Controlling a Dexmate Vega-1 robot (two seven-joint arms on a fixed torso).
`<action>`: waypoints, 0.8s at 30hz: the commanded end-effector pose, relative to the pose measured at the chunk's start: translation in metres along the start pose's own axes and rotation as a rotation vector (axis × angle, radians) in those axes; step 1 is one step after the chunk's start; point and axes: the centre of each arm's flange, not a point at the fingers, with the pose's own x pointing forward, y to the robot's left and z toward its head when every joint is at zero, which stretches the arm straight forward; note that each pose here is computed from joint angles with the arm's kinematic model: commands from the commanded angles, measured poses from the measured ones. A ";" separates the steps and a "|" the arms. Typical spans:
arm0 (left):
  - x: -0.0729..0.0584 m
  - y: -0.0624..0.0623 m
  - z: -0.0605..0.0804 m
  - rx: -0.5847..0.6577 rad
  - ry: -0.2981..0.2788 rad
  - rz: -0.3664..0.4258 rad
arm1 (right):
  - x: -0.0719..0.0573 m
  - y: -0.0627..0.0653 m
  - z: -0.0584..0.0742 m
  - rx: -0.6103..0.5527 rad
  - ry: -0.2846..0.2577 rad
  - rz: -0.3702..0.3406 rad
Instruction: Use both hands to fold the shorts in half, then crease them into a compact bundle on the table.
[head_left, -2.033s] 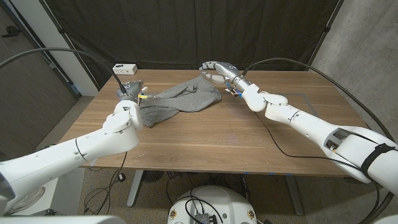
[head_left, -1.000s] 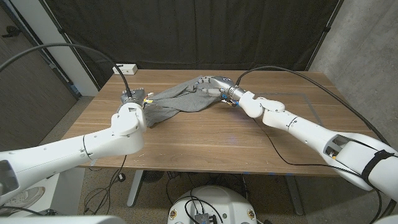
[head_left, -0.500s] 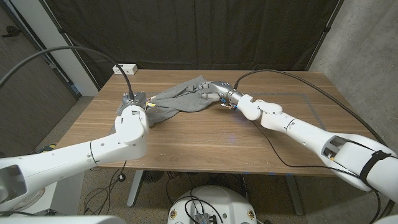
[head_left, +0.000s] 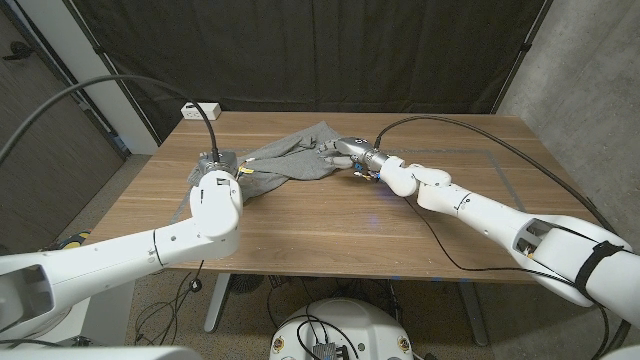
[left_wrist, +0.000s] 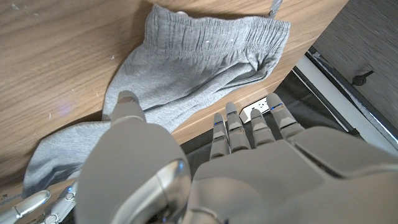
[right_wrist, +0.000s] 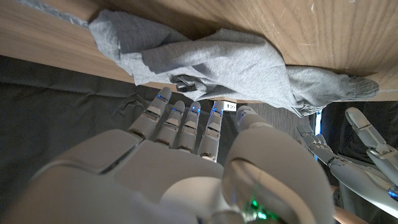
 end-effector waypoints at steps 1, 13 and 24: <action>0.004 -0.001 0.006 0.081 0.008 -0.066 | 0.003 0.009 -0.006 0.038 0.025 0.031; 0.008 -0.004 0.015 0.156 0.012 -0.062 | 0.006 0.016 -0.010 0.058 0.016 0.045; 0.010 -0.017 0.030 0.261 0.017 -0.026 | 0.010 0.021 -0.018 0.085 0.030 0.060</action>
